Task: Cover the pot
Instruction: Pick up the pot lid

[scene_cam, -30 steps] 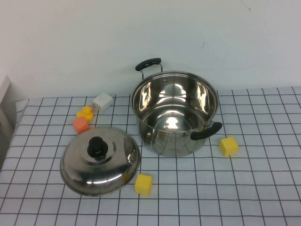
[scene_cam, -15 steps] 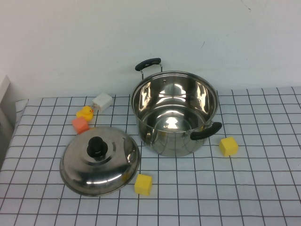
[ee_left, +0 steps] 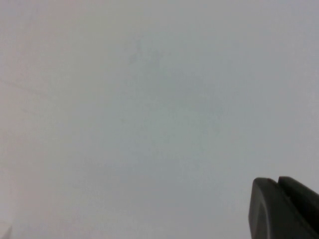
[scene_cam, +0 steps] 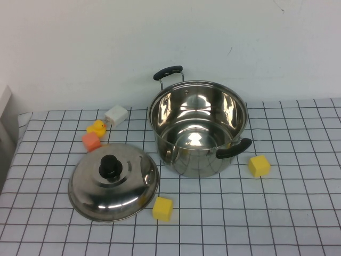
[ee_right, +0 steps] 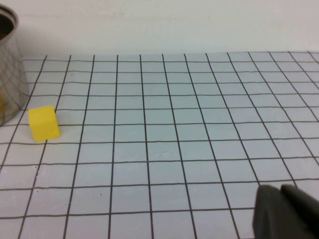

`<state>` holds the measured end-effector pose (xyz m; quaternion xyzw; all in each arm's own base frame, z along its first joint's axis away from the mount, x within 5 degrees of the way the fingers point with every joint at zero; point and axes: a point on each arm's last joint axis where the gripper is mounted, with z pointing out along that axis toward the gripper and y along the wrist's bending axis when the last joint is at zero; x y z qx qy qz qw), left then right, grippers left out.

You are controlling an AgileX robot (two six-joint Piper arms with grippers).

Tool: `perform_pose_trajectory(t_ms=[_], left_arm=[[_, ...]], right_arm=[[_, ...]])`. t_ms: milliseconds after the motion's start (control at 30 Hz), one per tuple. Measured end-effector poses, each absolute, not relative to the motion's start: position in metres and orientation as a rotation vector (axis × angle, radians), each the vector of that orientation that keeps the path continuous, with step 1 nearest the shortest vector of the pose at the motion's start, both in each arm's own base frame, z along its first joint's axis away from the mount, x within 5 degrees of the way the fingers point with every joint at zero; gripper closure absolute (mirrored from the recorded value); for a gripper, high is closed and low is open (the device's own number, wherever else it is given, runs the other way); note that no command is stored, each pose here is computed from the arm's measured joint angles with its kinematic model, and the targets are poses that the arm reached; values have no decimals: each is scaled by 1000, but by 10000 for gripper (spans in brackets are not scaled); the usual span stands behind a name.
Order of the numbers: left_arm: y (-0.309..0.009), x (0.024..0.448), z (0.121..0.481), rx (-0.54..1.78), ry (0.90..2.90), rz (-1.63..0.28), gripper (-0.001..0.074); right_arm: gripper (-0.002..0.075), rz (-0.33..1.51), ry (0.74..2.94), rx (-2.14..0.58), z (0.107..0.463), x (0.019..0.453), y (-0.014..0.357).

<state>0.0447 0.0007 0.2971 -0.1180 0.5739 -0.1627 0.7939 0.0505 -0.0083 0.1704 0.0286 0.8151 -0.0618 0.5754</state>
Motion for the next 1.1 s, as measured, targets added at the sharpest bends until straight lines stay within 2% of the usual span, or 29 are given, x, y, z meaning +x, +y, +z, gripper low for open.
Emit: perform_pose_trajectory(t_ms=[200, 433, 667, 933, 1100], left_arm=[[2, 65, 348, -244, 1203, -319, 735], [7, 109, 357, -276, 1129, -264, 735], [-4, 171, 326, -112, 1325, -194, 735], [-21, 221, 269, 62, 1608, -268, 736], [-26, 244, 236, 78, 1687, -326, 731]], right_arm=[[717, -145, 1909, 67, 170, 51, -8], [717, -145, 1909, 67, 170, 51, -8], [717, -145, 1909, 67, 170, 51, -8], [717, -145, 1909, 67, 170, 51, -8], [717, -145, 1909, 67, 170, 51, -8]])
